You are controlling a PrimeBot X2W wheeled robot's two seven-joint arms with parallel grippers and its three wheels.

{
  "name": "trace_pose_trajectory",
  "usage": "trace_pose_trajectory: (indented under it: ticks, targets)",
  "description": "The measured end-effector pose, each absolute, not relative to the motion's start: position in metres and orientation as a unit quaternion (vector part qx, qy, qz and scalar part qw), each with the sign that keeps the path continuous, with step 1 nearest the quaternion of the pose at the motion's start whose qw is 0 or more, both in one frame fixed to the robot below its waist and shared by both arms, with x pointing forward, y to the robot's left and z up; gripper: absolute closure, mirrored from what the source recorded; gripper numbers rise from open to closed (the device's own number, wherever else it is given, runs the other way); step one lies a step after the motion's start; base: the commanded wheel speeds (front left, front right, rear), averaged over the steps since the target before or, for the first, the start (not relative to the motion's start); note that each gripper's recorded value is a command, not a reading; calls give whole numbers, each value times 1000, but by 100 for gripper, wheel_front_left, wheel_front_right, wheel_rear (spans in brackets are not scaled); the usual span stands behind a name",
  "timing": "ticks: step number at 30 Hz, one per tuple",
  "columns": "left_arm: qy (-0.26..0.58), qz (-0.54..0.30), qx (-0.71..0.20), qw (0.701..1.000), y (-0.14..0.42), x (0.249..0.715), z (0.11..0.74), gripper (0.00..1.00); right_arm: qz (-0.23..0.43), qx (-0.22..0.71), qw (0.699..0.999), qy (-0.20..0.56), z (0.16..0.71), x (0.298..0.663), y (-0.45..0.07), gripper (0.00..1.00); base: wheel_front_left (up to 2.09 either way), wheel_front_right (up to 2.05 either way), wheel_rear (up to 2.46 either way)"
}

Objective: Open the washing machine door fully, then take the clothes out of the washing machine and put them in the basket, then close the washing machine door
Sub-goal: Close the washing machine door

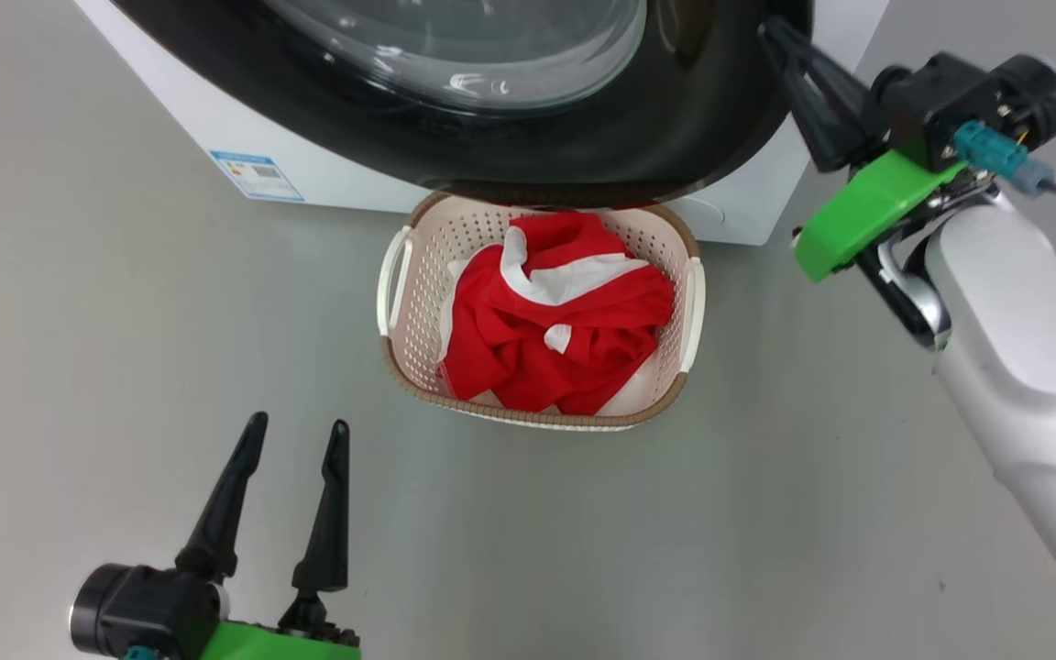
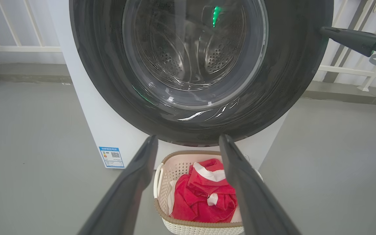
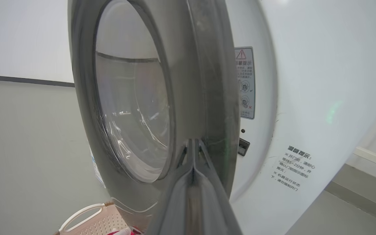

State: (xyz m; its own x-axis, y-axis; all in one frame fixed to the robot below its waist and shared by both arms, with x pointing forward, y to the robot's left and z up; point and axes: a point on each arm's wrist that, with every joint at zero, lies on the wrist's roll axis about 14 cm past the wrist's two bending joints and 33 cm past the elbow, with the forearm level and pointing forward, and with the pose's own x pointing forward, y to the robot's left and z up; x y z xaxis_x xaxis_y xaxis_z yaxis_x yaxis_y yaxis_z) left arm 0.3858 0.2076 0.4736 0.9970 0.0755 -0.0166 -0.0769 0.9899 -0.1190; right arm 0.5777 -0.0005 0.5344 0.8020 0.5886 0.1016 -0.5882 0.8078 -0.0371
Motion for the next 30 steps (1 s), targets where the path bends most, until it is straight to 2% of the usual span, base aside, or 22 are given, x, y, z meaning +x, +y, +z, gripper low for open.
trace_pose_trajectory:
  ticks: [19, 30]
  targets:
    - [29, 26, -61, 997, 202, 403, 454, 0, 282, -1, 959, -43, 528, 636, -6, 100, 0, 0, 0]
    - [31, 29, -58, 997, 205, 410, 451, 0, 294, 1, 955, -41, 518, 640, 2, 100, 0, 0, 0]
